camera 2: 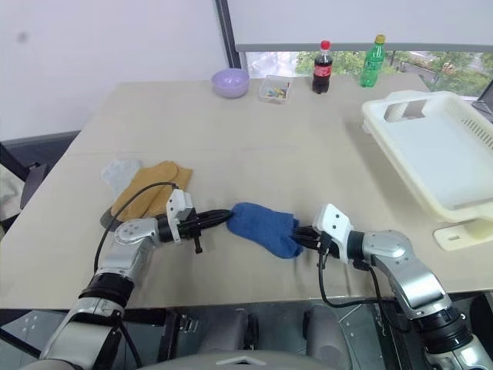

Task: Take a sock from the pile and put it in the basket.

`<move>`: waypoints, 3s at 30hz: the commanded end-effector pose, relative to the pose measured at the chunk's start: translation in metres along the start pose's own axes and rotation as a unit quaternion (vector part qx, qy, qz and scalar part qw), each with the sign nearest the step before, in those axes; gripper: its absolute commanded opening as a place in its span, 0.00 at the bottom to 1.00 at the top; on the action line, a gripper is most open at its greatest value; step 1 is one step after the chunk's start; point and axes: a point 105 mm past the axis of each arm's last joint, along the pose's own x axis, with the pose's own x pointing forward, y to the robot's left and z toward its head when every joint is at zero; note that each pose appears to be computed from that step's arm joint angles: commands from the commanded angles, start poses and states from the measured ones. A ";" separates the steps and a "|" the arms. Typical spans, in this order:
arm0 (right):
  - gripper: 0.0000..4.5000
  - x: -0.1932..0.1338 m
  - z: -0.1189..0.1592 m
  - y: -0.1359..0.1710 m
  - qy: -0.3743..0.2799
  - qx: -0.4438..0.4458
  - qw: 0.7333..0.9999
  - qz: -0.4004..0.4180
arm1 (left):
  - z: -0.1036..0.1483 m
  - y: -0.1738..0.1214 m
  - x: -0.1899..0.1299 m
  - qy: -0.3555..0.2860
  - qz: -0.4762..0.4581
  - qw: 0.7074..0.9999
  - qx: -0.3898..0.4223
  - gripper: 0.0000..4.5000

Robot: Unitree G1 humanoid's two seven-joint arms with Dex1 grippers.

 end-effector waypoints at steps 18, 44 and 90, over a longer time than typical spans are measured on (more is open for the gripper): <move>0.09 0.024 0.040 -0.007 -0.055 -0.032 0.998 -0.019 | -0.061 -0.076 0.000 0.032 -0.046 0.997 -0.056 0.38; 0.09 -0.001 0.054 0.017 -0.085 -0.045 0.994 0.043 | 0.127 -0.080 0.046 0.018 -0.030 0.999 -0.031 0.38; 0.99 -0.009 -0.012 0.015 0.014 -0.023 1.000 0.002 | 0.061 -0.076 0.064 0.103 -0.088 0.937 -0.322 0.39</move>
